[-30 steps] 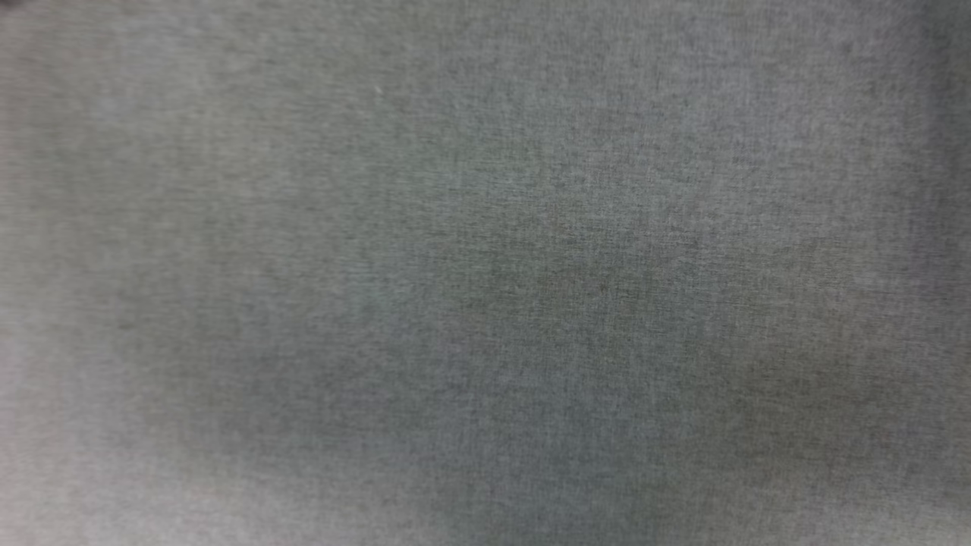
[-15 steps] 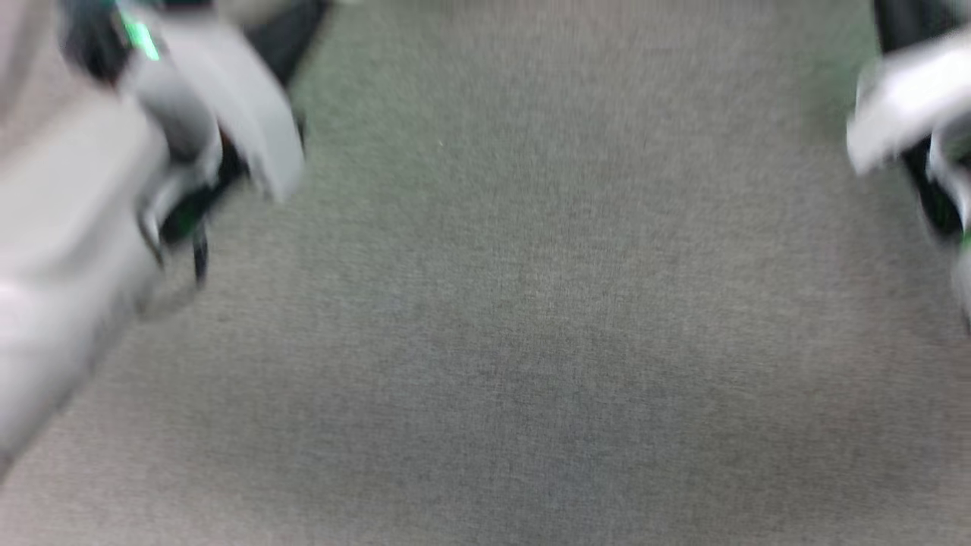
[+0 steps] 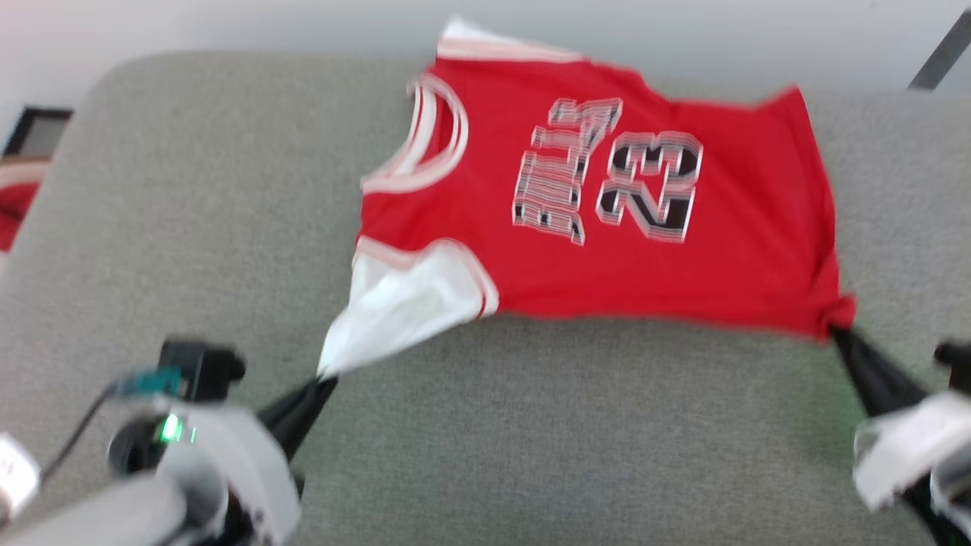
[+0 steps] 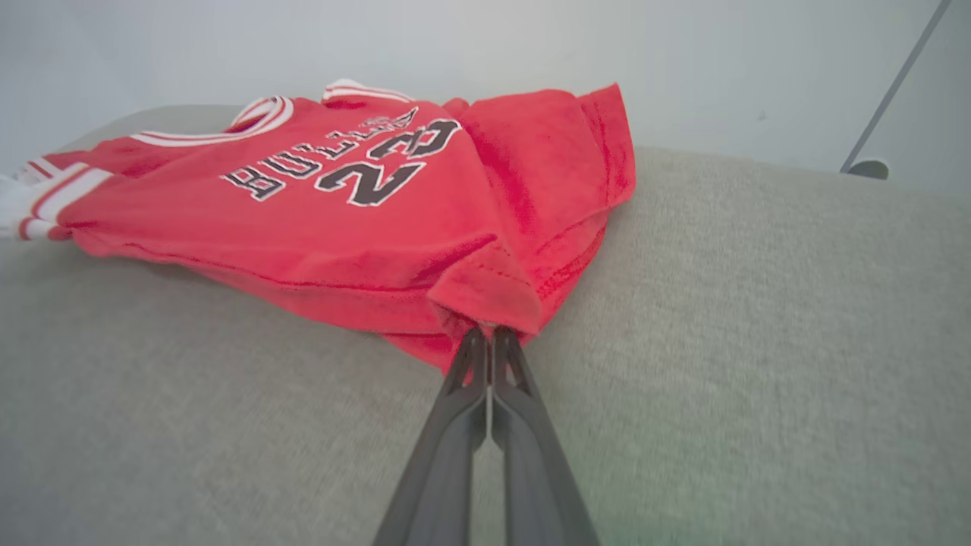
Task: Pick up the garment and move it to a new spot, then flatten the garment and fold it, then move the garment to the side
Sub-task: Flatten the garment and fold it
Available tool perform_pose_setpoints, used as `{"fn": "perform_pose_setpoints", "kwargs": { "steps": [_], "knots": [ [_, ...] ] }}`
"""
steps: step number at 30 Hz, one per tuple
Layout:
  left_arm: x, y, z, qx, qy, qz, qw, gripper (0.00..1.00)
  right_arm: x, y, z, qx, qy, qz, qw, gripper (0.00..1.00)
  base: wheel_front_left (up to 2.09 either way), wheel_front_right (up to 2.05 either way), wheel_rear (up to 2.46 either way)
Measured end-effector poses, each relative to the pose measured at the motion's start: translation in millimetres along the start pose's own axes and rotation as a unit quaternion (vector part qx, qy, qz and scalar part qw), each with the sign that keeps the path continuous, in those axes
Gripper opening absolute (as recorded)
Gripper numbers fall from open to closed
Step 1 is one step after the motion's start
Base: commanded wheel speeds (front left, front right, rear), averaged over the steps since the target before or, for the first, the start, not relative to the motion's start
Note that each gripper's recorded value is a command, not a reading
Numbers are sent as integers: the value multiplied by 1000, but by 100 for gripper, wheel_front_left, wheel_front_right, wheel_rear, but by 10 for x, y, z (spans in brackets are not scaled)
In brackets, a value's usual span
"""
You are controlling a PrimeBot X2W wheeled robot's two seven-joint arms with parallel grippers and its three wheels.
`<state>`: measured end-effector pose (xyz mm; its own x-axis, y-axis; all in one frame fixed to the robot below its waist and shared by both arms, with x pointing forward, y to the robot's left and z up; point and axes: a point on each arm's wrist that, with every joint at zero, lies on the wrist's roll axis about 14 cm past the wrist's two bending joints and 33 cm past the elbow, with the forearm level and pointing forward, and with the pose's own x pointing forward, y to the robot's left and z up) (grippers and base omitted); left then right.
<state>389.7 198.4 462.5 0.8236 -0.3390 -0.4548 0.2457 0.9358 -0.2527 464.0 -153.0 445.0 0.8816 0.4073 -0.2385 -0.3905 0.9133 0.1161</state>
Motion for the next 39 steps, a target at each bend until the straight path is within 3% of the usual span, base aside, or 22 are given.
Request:
{"fn": "perform_pose_setpoints", "kwargs": {
  "steps": [4,12,23,29,39],
  "knots": [
    [-339,-87,-169,-45,-1,27,999,0,-359,116,-68,0,13,0,1000,0,0,0,0],
    [-766,-435,-780,-136,76,47,987,0,-943,249,-336,9,60,-8,998,0,0,0,0],
    [-1022,-647,-1097,-194,138,66,969,0,-1227,219,-554,21,104,-24,994,0,0,0,0],
    [-1070,-567,-989,-173,137,78,972,0,-1260,264,-550,23,115,-11,993,0,0,0,0],
    [-814,-371,-10,-1,34,58,998,0,-1161,201,-171,40,74,-9,996,0,0,0,0]
  ]
}}
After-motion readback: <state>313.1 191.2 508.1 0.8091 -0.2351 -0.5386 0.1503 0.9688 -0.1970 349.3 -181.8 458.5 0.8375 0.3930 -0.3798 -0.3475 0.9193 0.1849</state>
